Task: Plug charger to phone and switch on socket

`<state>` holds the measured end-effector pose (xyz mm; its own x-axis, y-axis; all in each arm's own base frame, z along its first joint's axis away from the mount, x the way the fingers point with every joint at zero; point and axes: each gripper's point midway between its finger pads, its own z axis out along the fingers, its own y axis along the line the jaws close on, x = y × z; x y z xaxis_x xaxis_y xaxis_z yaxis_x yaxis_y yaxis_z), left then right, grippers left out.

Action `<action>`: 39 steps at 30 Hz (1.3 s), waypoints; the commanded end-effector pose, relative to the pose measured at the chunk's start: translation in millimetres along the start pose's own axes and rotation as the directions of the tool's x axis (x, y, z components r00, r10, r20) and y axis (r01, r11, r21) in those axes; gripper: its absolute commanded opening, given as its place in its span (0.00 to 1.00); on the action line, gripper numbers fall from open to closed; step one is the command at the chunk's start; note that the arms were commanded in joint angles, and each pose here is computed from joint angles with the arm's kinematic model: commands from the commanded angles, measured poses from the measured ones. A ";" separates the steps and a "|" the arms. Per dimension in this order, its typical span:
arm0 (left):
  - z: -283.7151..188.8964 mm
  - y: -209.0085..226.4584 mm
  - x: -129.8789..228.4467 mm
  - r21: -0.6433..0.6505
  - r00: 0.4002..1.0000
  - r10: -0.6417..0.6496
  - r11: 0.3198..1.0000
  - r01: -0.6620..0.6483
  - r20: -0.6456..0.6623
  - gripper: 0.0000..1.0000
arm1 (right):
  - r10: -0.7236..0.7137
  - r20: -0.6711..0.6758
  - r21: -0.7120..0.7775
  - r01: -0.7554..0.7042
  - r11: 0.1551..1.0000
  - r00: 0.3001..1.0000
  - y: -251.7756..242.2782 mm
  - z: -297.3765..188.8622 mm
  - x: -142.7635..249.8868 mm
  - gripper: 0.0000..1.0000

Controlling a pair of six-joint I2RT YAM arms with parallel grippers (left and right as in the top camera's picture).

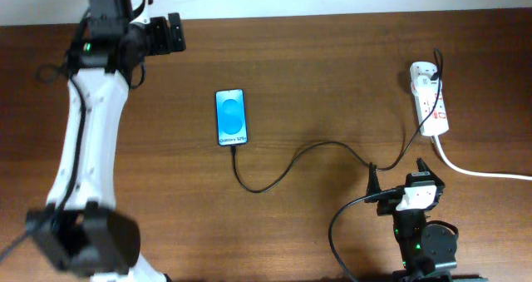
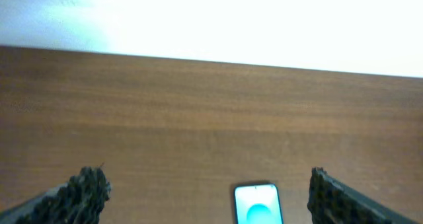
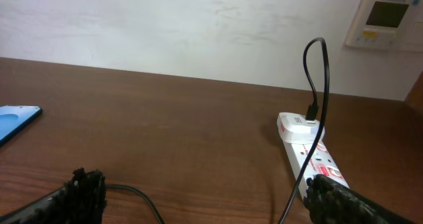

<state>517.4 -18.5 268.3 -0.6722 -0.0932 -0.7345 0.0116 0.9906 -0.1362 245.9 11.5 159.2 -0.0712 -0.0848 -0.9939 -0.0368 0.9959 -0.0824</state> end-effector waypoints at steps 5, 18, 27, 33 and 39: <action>-93.5 1.5 33.0 -0.059 0.903 0.186 0.983 -0.176 0.387 1.00 | 0.007 0.000 -0.008 -0.007 1.000 1.000 2.2 0.0 2.4 0.98; -141.9 37.3 226.1 -0.251 0.679 0.290 0.955 -0.158 0.675 0.99 | 0.007 0.001 -0.007 -0.007 1.000 1.000 2.1 0.0 2.3 0.98; -130.1 45.7 262.0 -0.300 0.757 0.356 0.928 -0.219 0.549 0.99 | 0.007 0.000 -0.008 -0.007 1.000 1.000 2.2 0.0 2.4 0.98; -131.3 44.7 260.8 -0.298 0.751 0.355 0.929 -0.219 0.556 0.99 | 0.007 0.001 -0.008 -0.007 1.000 1.000 2.1 0.0 2.3 0.98; -131.3 44.7 260.8 -0.298 0.751 0.355 0.929 -0.219 0.556 0.99 | 0.007 0.001 -0.007 -0.007 1.000 1.000 2.1 0.0 2.3 0.99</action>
<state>246.0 12.9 157.6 -0.0902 0.2143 -0.9726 -0.0525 0.9742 0.2195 245.7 12.0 160.1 -0.0665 -0.0846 -0.9942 -0.0387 0.9959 -0.0821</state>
